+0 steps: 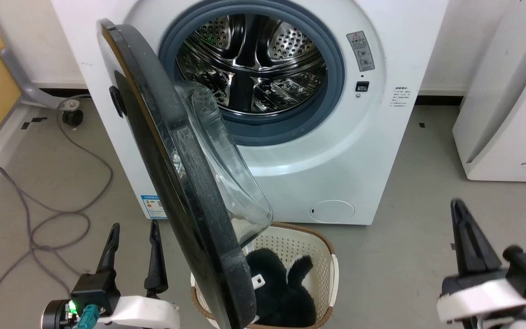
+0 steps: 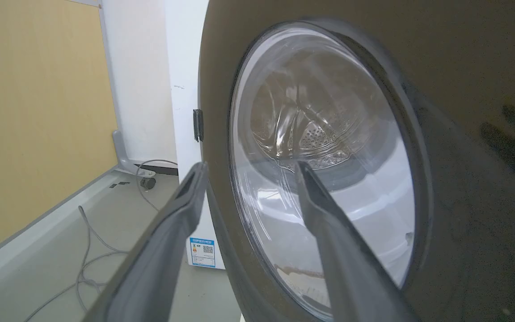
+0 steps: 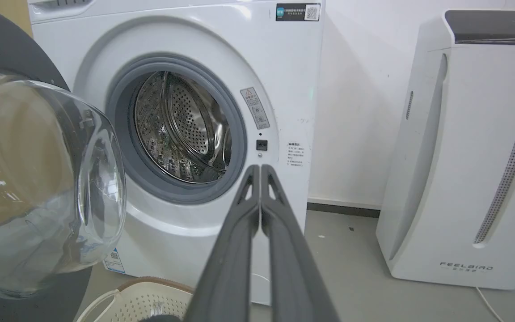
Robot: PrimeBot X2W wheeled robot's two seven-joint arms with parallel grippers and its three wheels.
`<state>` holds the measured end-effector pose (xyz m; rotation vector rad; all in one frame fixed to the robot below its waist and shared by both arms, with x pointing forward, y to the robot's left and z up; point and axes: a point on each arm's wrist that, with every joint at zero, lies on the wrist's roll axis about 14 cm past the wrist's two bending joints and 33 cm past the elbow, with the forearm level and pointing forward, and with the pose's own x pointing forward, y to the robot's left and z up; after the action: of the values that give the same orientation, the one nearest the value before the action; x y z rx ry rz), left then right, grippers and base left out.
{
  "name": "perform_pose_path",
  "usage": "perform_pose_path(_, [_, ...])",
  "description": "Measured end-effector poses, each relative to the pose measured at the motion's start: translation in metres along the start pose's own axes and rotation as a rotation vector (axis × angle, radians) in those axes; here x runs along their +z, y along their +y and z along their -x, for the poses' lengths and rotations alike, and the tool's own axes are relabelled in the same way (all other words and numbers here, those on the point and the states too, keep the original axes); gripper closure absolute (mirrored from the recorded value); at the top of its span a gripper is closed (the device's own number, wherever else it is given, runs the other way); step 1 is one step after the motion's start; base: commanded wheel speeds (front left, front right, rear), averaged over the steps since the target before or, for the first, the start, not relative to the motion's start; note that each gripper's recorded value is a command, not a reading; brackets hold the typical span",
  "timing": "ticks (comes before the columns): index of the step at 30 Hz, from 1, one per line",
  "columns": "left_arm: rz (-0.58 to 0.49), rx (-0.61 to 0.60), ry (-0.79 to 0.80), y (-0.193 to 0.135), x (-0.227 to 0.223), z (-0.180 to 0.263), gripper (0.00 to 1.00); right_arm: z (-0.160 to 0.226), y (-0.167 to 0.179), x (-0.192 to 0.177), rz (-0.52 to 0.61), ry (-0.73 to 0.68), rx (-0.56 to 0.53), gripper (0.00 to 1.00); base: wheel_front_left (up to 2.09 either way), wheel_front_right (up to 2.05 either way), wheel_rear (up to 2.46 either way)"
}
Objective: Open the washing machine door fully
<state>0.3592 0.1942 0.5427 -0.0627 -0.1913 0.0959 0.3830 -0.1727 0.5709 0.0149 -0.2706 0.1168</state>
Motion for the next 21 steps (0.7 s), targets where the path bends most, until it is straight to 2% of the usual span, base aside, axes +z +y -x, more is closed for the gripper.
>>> perform_pose_path(1, [0.000, 0.002, -0.002, 0.001, 0.001, 0.000, 0.00, 0.004, -0.002, -0.006, -0.001, 0.019, -0.013, 1.00, 0.00, 0.00, 0.00])
perform_pose_path(2, [0.000, 0.003, -0.003, 0.001, 0.001, 0.001, 0.00, 0.008, -0.003, -0.013, 0.003, 0.043, -0.021, 0.67, 0.00, 0.00, 0.00])
perform_pose_path(3, [0.000, 0.005, -0.005, 0.002, 0.002, 0.001, 0.00, 0.013, -0.003, -0.022, 0.007, 0.073, -0.024, 0.17, 0.00, 0.00, 0.00])
perform_pose_path(4, [-0.001, 0.006, -0.006, 0.002, 0.002, 0.001, 0.00, 0.018, -0.003, -0.029, 0.009, 0.099, -0.027, 0.00, 0.00, 0.00, 0.00])
perform_pose_path(8, [-0.001, 0.009, -0.011, 0.003, 0.004, 0.002, 0.00, 0.034, -0.009, -0.053, 0.020, 0.182, -0.047, 0.00, 0.00, 0.00, 0.00])
perform_pose_path(15, [0.006, 0.016, -0.003, 0.005, 0.001, 0.003, 0.00, 0.039, -0.013, -0.057, 0.008, 0.195, -0.067, 0.00, 0.00, 0.00, 0.00])
perform_pose_path(16, [0.006, 0.017, 0.002, 0.005, 0.000, 0.004, 0.54, 0.039, -0.013, -0.056, 0.009, 0.192, -0.067, 0.00, 0.00, 0.00, 0.00])
perform_pose_path(17, [0.006, 0.018, 0.004, 0.005, 0.000, 0.004, 1.00, 0.038, -0.013, -0.055, 0.009, 0.188, -0.064, 0.00, 0.00, 0.00, 0.00])
perform_pose_path(21, [0.007, 0.023, 0.013, 0.007, -0.003, 0.005, 1.00, 0.034, -0.011, -0.047, 0.012, 0.161, -0.060, 0.00, 0.00, 0.00, 0.00])
